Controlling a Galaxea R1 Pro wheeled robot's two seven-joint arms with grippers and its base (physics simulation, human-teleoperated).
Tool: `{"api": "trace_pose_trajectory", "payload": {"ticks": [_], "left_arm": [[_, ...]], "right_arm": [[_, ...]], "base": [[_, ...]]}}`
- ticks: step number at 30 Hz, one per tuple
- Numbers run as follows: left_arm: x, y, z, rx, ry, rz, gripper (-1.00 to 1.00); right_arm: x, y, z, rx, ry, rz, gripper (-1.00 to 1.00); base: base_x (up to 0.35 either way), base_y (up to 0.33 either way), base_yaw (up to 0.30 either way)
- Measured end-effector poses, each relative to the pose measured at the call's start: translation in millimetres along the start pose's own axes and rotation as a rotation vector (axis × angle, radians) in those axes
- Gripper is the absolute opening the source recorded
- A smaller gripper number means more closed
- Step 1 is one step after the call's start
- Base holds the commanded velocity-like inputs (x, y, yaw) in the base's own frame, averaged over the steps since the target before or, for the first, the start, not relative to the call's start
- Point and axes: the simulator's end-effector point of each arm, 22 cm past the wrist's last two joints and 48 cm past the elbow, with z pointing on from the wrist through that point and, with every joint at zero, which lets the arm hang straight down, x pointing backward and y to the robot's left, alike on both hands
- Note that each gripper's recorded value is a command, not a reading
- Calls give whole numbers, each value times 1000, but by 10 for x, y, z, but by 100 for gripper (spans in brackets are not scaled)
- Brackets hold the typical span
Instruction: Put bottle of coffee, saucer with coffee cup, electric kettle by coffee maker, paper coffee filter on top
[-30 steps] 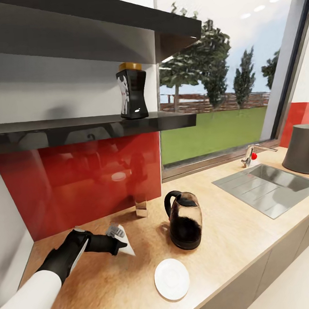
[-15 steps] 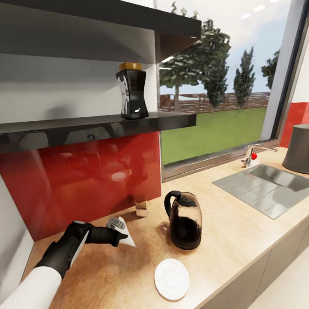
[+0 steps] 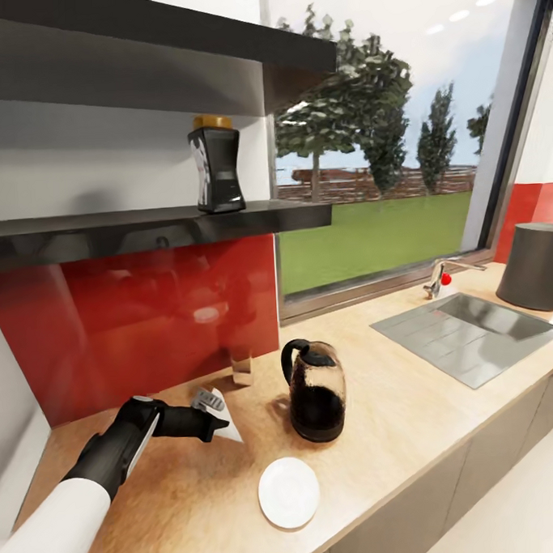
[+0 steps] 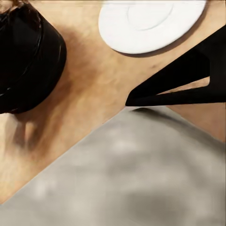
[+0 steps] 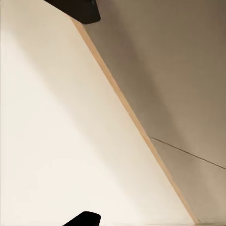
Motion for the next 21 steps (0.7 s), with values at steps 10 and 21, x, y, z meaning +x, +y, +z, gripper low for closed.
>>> {"api": "trace_pose_trajectory", "payload": {"ticks": [10, 21], "left_arm": [[13, 1, 5, 0, 0, -1, -100], [24, -2, 4, -1, 1, -3, -100]], "right_arm": [[2, 4, 1, -1, 1, -1, 100], [5, 5, -2, -2, 1, -1, 100]], "base": [[-237, -206, 0], [-168, -225, -12]]}}
